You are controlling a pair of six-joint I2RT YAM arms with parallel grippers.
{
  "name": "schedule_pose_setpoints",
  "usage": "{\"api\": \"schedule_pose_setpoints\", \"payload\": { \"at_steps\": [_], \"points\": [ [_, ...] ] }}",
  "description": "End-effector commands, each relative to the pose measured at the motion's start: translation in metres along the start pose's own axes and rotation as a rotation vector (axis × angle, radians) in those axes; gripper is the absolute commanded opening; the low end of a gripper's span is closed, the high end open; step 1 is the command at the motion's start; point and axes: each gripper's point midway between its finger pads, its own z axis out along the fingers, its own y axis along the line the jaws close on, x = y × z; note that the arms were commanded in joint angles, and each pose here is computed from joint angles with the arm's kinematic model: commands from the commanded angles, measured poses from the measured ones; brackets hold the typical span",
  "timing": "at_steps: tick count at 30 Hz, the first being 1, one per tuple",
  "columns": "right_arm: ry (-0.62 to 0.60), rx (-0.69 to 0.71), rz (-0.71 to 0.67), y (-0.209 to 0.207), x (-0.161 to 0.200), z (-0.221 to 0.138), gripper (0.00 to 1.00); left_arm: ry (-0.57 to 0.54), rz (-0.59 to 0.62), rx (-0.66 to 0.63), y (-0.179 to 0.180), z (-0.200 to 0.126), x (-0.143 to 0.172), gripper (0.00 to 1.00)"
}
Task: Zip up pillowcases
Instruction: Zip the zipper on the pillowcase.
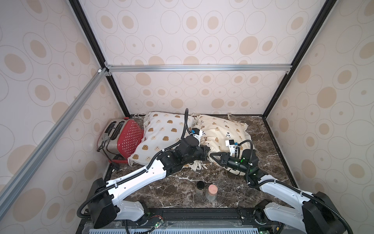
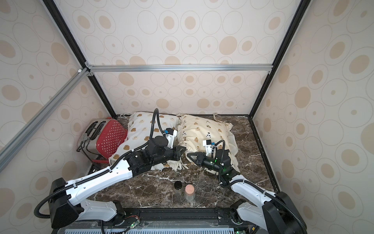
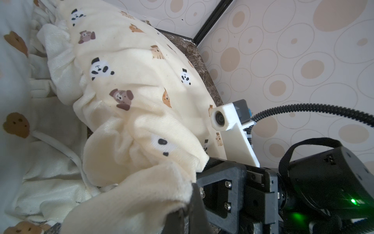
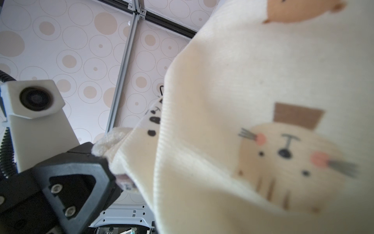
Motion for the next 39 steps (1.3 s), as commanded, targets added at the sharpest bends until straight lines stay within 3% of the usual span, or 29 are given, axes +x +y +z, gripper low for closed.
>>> {"api": "schedule_pose_setpoints", "payload": {
  "at_steps": [1, 8, 19, 27, 39],
  "points": [
    [0.003, -0.022, -0.018, 0.011, -0.003, 0.003, 0.1, -0.063, 0.004, 0.072, -0.023, -0.014, -0.021, 0.0],
    [0.022, 0.007, -0.029, 0.012, -0.002, 0.003, 0.0, -0.069, 0.011, 0.055, -0.019, -0.014, -0.021, 0.0],
    [0.066, 0.209, 0.027, -0.013, 0.007, -0.007, 0.0, -0.126, 0.027, -0.042, 0.002, -0.014, -0.025, 0.0],
    [0.095, 0.42, 0.074, -0.033, 0.019, -0.031, 0.0, -0.246, 0.015, -0.136, 0.028, -0.015, -0.037, 0.0],
    [0.175, 0.549, 0.122, -0.051, 0.039, -0.049, 0.0, -0.297, -0.029, -0.123, 0.036, -0.024, -0.047, 0.0]
  ]
}}
